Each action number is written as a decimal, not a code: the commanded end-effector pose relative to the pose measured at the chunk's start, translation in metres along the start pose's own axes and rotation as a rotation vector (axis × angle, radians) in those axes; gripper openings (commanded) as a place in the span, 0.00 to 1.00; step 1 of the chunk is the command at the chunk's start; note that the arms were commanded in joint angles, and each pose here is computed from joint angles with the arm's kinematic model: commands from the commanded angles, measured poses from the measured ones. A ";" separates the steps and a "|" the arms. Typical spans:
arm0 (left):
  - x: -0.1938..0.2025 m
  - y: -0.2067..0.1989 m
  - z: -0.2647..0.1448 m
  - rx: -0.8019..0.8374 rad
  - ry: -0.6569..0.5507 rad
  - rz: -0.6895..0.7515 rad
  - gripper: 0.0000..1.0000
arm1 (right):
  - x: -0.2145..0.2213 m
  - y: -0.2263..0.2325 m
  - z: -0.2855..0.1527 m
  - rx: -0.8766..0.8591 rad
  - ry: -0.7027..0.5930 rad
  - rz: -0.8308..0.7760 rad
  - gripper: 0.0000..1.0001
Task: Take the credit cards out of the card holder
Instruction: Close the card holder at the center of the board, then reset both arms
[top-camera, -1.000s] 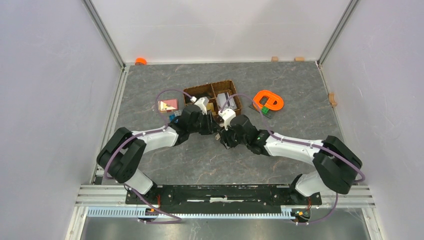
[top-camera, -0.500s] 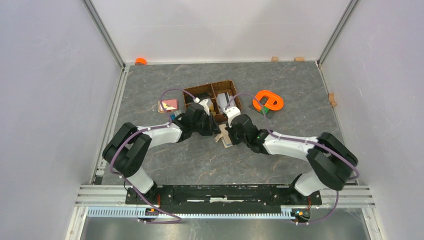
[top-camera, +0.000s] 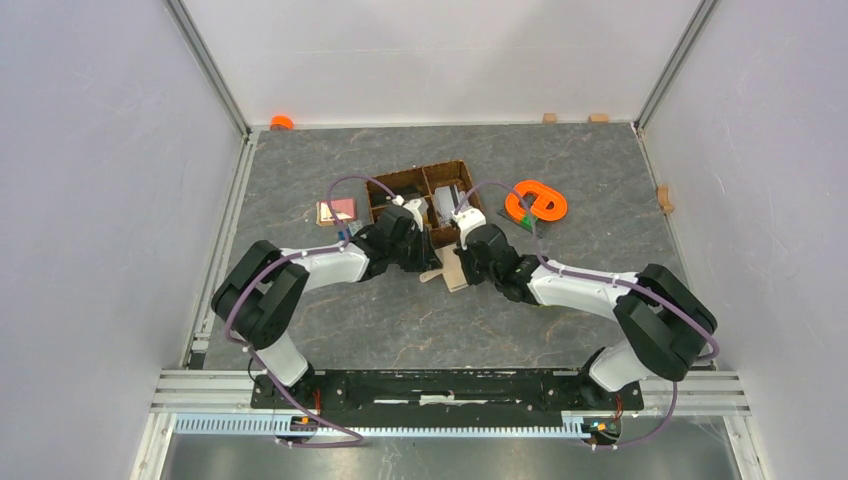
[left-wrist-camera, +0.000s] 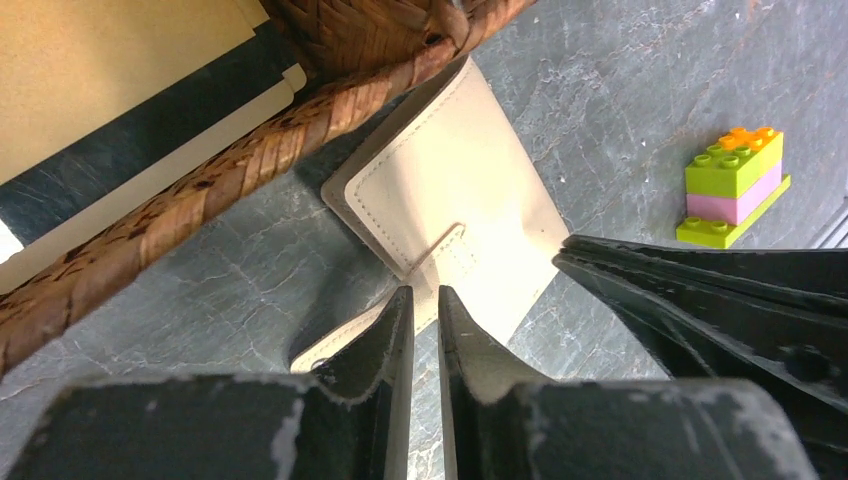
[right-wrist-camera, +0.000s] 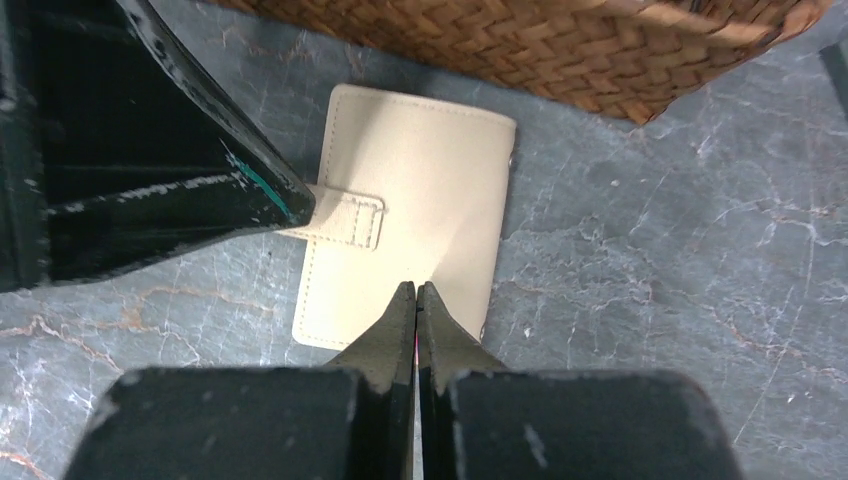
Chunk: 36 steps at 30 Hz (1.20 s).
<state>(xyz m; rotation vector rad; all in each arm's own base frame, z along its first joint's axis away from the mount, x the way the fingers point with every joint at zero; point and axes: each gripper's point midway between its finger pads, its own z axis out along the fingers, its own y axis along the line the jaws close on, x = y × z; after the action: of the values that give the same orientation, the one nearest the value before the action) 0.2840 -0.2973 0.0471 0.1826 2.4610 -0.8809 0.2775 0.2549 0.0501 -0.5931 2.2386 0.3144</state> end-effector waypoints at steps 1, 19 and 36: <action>-0.008 -0.003 0.005 0.000 -0.007 0.048 0.20 | -0.033 -0.009 -0.002 0.058 -0.088 -0.007 0.00; -0.009 -0.002 0.004 -0.010 -0.005 0.062 0.19 | -0.025 -0.016 0.023 0.024 -0.030 0.038 0.00; -0.019 -0.006 -0.011 -0.010 -0.059 0.086 0.19 | 0.011 0.001 0.016 -0.088 0.054 0.051 0.00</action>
<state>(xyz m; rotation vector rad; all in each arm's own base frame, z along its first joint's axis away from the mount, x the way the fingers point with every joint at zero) 0.2836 -0.2936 0.0399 0.1912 2.4956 -0.8387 0.2817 0.2508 0.0261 -0.5908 2.3153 0.3740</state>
